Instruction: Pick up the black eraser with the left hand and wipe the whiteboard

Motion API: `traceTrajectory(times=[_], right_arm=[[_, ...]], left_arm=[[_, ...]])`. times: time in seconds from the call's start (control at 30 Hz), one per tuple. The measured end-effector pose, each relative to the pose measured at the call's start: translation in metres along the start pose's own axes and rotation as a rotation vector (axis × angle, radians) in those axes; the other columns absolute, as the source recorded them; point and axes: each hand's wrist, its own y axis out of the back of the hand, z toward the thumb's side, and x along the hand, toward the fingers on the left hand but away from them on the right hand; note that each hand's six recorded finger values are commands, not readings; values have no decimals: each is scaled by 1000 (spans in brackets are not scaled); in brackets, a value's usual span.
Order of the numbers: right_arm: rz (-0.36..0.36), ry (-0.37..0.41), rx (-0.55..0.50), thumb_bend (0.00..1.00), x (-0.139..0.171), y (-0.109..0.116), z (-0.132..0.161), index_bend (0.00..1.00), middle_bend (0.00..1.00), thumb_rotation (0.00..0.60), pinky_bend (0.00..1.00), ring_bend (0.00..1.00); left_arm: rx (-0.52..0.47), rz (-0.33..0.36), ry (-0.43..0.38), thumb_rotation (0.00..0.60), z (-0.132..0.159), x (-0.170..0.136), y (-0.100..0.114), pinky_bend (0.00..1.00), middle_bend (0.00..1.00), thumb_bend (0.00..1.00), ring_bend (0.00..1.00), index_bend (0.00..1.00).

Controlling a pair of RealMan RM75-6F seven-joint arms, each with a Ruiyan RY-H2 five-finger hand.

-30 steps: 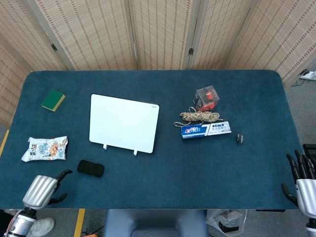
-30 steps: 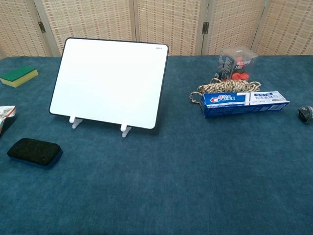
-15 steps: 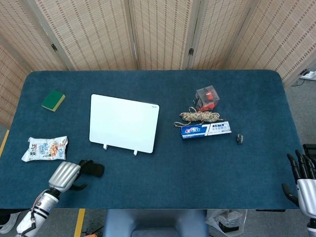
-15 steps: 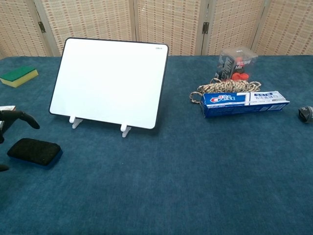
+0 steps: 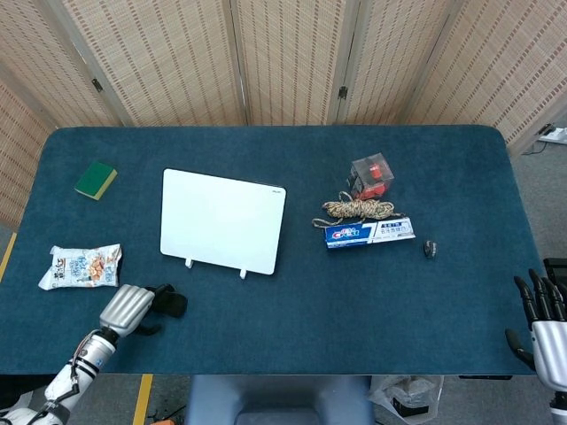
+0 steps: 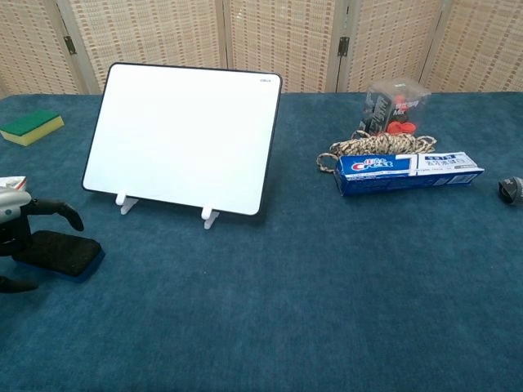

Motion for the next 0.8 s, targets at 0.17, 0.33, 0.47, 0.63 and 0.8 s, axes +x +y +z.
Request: traceTrajectory(times=[0.17,0.33,0.47,0.63,0.8], right_arm=[[4,0,5,334,-1,-1,1,0,0,600,70,49],[4,-3,5,335,-1,-1,1,0,0,600,70,48],[5,-2,6,335,-1,-1,1,0,0,600,70,48],[5,-2,8,334,-1,-2,1,0,0,600,70,49],[2,-2,8,335,-1,-1,1,0,0,600,70,49]], left_arm=[[-12,-12,1,600,-3,6,-1,1000,1000,227,1000,302],[-29,-24,6,600,-7,13,0,1000,1000,228,1000,321],[-42,-26,12,600,-10,18,1,1000,1000,229,1000,355],[-55,-26,17,600,-13,22,2,1000,1000,237,1000,424],[-69,-23,23,600,-17,24,0,1000,1000,241,1000,451]])
